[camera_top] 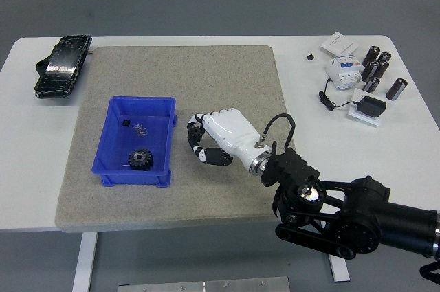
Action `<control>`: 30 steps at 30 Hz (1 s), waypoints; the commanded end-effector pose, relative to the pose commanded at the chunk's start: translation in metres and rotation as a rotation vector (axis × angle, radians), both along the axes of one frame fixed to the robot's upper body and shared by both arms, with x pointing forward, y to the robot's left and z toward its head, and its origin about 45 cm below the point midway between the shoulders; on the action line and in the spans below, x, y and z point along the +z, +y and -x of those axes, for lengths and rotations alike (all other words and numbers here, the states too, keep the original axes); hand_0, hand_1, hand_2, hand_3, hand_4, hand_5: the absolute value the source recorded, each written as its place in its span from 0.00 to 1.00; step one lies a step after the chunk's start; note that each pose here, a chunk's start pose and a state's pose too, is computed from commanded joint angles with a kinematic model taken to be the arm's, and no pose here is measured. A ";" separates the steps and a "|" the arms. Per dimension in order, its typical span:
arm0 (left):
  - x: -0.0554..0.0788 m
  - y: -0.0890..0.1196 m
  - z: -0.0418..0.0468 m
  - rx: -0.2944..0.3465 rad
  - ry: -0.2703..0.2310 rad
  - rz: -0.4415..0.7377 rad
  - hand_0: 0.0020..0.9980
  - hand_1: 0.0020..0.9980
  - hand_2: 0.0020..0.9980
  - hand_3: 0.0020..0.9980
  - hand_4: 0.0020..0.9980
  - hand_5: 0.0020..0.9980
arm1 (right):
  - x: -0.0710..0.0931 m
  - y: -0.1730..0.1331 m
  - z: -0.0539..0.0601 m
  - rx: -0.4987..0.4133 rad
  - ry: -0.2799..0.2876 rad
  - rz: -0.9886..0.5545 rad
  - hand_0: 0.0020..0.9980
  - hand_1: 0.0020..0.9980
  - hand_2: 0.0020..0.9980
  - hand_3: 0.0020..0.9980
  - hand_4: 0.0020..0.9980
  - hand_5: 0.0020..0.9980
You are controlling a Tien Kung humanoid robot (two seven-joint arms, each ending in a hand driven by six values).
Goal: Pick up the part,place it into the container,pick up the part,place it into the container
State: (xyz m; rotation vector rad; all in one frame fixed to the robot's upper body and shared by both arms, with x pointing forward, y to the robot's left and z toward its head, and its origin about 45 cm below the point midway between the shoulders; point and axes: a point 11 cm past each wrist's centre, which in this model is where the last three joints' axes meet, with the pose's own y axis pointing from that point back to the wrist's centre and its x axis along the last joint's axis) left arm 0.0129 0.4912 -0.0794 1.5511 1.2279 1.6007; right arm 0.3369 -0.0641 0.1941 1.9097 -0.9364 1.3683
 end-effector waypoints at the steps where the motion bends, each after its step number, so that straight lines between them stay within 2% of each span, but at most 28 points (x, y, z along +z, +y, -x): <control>1: 0.000 0.000 -0.0004 -0.001 0.000 0.000 0.68 0.63 0.60 0.58 0.63 0.25 | 0.006 0.009 0.000 0.018 -0.011 -0.010 0.35 0.45 0.45 0.67 0.42 0.17; 5: 0.001 0.001 -0.0022 -0.003 -0.001 -0.001 0.68 0.63 0.60 0.58 0.63 0.25 | 0.024 0.040 0.004 0.095 -0.049 -0.021 0.35 0.45 0.45 0.67 0.42 0.17; 6: 0.001 0.001 -0.0026 -0.004 -0.001 -0.002 0.68 0.64 0.61 0.58 0.64 0.25 | 0.027 0.048 0.006 0.117 -0.059 -0.016 0.36 0.47 0.51 0.67 0.44 0.20; 7: 0.001 0.002 -0.0029 -0.004 -0.001 -0.003 0.68 0.64 0.61 0.58 0.64 0.25 | 0.030 0.053 0.007 0.134 -0.068 -0.011 0.36 0.47 0.51 0.67 0.44 0.20; 11: 0.002 0.003 -0.0034 -0.005 0.001 -0.006 0.68 0.64 0.61 0.58 0.64 0.25 | 0.038 0.076 0.013 0.203 -0.138 0.032 0.36 0.47 0.51 0.67 0.44 0.20; 12: 0.002 0.003 -0.0036 -0.005 0.001 -0.006 0.68 0.63 0.61 0.58 0.64 0.26 | 0.039 0.080 0.015 0.217 -0.153 0.042 0.50 0.60 0.60 0.67 0.53 0.31; 13: 0.002 0.003 -0.0037 -0.006 0.001 -0.006 0.68 0.63 0.61 0.58 0.64 0.26 | 0.039 0.084 0.016 0.227 -0.163 0.050 0.50 0.60 0.60 0.67 0.53 0.31; 17: 0.002 0.003 -0.0047 -0.007 0.000 -0.006 0.68 0.63 0.61 0.58 0.64 0.26 | 0.029 0.083 0.013 0.233 -0.178 0.098 0.50 0.60 0.60 0.67 0.53 0.31; 18: 0.002 0.003 -0.0048 -0.007 0.000 -0.006 0.68 0.64 0.60 0.58 0.64 0.26 | 0.025 0.082 0.011 0.229 -0.176 0.110 0.62 0.66 0.64 0.67 0.56 0.34; 23: 0.002 0.003 -0.0041 -0.008 0.003 -0.006 0.68 0.64 0.60 0.58 0.64 0.26 | 0.005 0.070 0.004 0.200 -0.150 0.160 0.62 0.66 0.64 0.67 0.56 0.34; 24: 0.002 0.004 -0.0039 -0.008 0.003 -0.006 0.68 0.64 0.61 0.58 0.64 0.26 | 0.001 0.068 0.003 0.194 -0.143 0.168 0.70 0.71 0.69 0.67 0.56 0.34; 29: 0.003 0.004 -0.0040 -0.008 0.003 -0.007 0.68 0.64 0.61 0.58 0.64 0.26 | -0.011 0.061 0.002 0.173 -0.116 0.181 0.70 0.71 0.69 0.67 0.56 0.34; 30: 0.003 0.004 -0.0040 -0.009 0.003 -0.007 0.68 0.64 0.60 0.58 0.64 0.26 | -0.012 0.060 0.002 0.171 -0.114 0.181 0.75 0.74 0.72 0.68 0.58 0.35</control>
